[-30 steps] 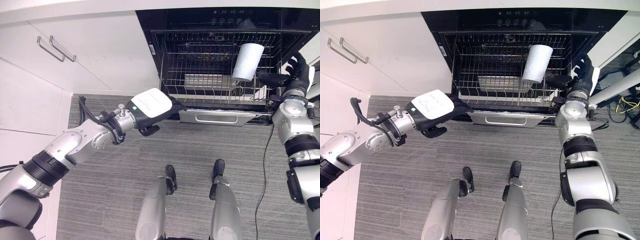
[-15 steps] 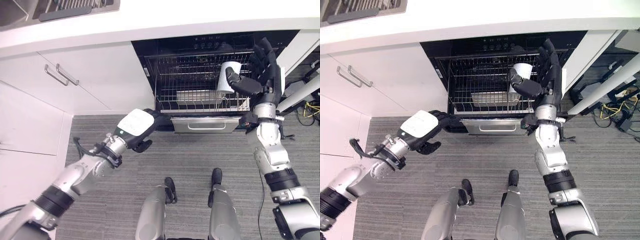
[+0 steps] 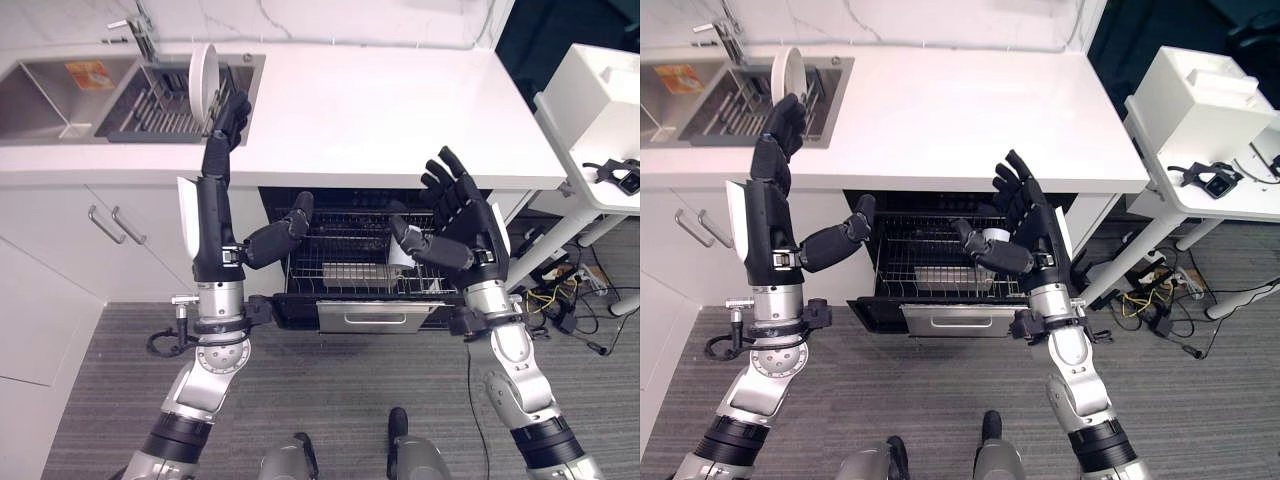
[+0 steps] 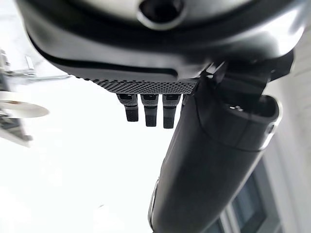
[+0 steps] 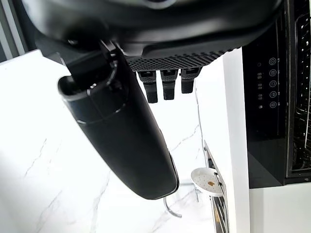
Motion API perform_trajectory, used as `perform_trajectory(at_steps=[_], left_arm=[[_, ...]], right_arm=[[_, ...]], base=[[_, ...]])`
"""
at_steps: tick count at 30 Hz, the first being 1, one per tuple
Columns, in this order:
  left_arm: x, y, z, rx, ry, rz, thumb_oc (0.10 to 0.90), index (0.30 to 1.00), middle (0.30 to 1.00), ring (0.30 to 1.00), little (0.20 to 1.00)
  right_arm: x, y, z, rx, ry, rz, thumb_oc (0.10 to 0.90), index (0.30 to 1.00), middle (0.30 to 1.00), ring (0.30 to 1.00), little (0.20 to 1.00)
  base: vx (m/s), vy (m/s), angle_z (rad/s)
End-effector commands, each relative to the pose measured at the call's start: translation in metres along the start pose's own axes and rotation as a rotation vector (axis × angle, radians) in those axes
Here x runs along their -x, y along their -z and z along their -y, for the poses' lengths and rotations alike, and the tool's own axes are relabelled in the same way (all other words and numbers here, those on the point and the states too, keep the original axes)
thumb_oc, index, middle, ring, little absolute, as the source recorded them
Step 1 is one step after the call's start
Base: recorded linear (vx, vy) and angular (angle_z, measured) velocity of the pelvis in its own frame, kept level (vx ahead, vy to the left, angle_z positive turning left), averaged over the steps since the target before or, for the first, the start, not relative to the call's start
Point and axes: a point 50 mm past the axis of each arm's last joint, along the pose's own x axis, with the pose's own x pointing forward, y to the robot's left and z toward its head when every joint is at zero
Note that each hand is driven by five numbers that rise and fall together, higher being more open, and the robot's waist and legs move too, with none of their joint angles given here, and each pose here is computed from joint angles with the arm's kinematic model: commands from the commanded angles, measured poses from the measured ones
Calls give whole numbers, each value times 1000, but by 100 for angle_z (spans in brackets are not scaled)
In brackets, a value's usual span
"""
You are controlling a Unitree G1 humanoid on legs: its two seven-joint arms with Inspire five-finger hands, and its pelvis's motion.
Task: Place the dishes in the dishwasher.
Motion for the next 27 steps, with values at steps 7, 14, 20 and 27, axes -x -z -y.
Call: perform_trajectory(at_steps=[7, 14, 20, 27], left_arm=[[-1, -9, -9, 76, -9, 23, 800, 900, 900, 900, 900], [12, 12, -8, 82, 128, -171, 800, 900, 900, 900, 900], [30, 30, -10, 62, 196, -318, 800, 900, 900, 900, 900], [42, 37, -9, 101, 298, -381, 800, 900, 900, 900, 900]], right_arm=[[2, -34, 9, 38, -76, 167, 800, 900, 900, 900, 900], [8, -43, 16, 74, -34, 233, 800, 900, 900, 900, 900], [14, -40, 27, 81, -17, 195, 800, 900, 900, 900, 900], [18, -36, 34, 90, -11, 175, 800, 900, 900, 900, 900]], base=[[-27, -10, -5], [-10, -3, -7], [0, 2, -1], [0, 6, -7]])
